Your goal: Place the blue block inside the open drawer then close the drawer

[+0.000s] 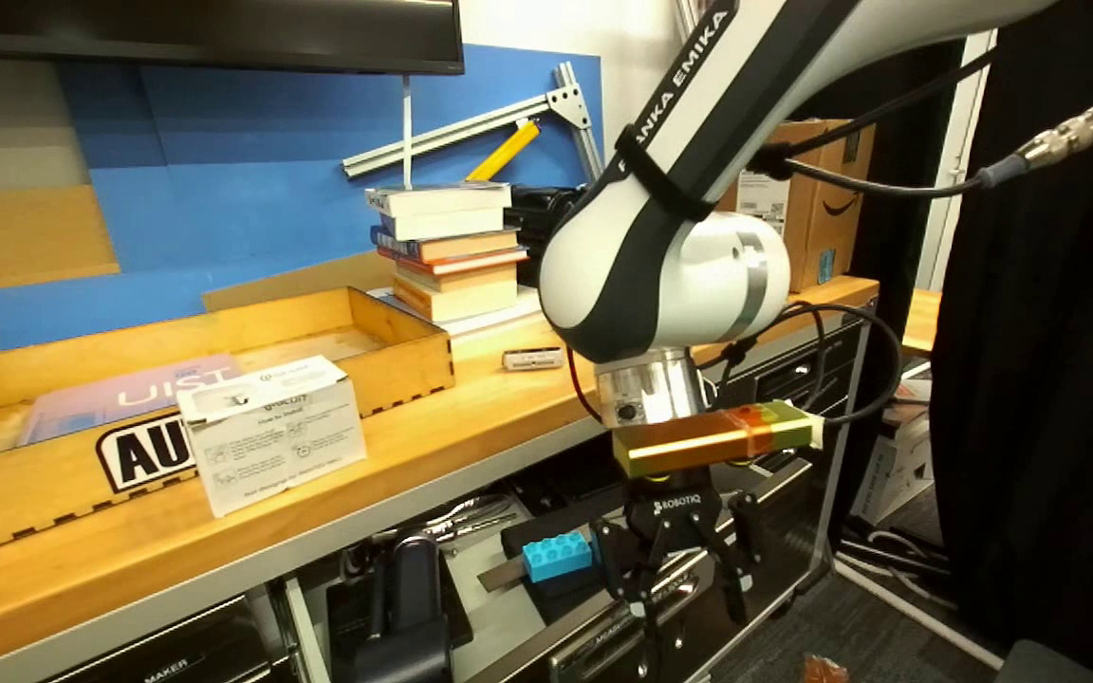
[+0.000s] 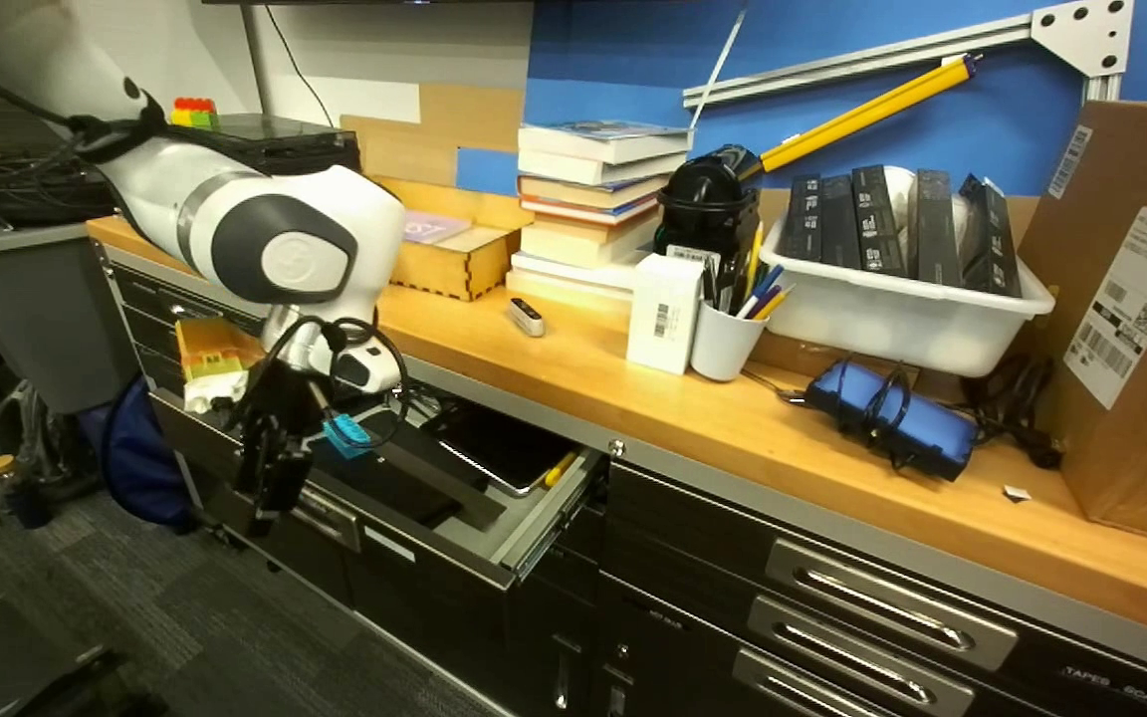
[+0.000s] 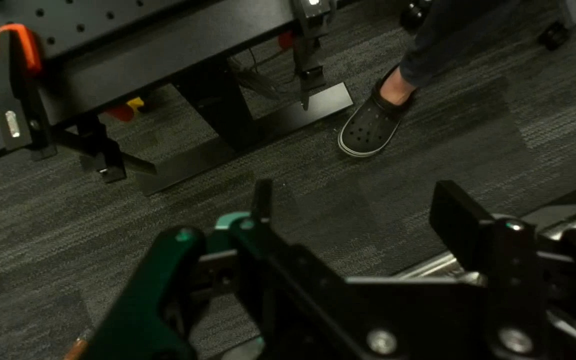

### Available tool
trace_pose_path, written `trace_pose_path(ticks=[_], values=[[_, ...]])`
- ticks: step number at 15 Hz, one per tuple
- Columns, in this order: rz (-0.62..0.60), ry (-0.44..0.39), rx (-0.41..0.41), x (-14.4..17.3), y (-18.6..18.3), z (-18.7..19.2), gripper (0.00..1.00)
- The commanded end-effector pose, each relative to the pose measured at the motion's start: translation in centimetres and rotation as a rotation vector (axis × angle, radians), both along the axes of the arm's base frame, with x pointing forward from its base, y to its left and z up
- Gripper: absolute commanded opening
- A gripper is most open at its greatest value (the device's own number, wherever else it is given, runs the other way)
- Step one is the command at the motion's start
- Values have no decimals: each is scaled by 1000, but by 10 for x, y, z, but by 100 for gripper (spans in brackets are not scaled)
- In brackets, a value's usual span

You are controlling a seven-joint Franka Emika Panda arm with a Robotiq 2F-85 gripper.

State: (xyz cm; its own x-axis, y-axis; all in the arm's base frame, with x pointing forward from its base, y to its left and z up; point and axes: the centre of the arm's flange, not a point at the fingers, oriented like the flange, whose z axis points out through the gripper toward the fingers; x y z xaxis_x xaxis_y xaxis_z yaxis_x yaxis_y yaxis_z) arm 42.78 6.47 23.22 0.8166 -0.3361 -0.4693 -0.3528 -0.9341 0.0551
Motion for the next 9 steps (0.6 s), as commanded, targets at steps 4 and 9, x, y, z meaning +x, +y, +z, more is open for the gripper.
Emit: trace_pose_path(ticks=[4,9], values=[[-5,-37,-6,23,14,-27,27],[35,-151,-7,68,51,-23,0]])
